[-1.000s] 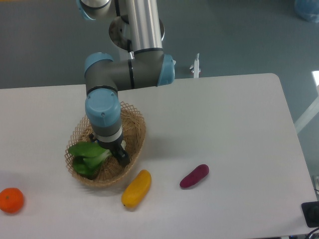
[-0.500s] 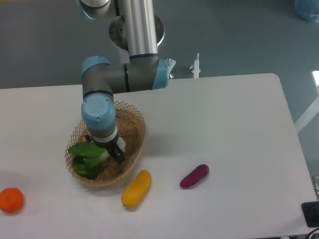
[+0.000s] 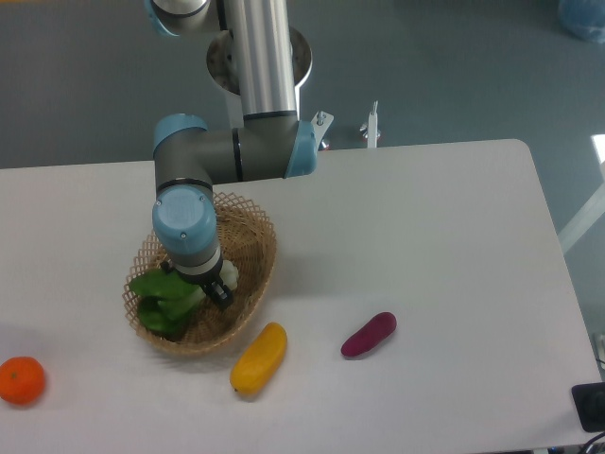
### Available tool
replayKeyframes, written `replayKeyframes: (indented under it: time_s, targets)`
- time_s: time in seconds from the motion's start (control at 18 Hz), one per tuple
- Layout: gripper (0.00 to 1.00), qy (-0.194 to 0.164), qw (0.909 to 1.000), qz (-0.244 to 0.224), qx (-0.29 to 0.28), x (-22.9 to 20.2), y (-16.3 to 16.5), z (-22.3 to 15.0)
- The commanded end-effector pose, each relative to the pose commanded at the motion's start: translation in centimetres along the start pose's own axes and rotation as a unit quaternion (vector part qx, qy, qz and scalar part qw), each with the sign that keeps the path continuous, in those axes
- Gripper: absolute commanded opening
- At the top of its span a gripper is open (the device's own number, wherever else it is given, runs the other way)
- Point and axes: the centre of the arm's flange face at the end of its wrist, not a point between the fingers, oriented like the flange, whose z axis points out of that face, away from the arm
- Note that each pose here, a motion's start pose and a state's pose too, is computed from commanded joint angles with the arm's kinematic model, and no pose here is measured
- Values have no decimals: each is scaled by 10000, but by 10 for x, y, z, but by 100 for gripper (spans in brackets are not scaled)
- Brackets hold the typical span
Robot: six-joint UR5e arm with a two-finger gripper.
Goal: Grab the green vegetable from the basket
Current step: 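Lower the gripper onto the bok choy stem and close it, then lift the bok choy up out of the basket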
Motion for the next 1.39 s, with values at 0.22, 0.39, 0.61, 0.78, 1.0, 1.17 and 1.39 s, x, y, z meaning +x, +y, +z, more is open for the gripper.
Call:
replayKeyframes:
  time_s: [0.22, 0.39, 0.61, 0.78, 1.0, 1.17, 1.39]
  targets:
    - [17, -41, 9998, -1, 180, -2, -4, -14]
    - [17, -155, 9994, -13, 318, -3, -2, -32]
    - [17, -322, 9973, -121, 655, -16, 8, -67]
    - [18, -450, 9962, -172, 723, -23, 15, -86]
    - [18, -490, 9954, -345, 754, -36, 30, -91]
    - [18, -764, 9912, -606, 897, -56, 58, -125]
    - [19, -1066, 9852, -868, 1020, -94, 91, -155]
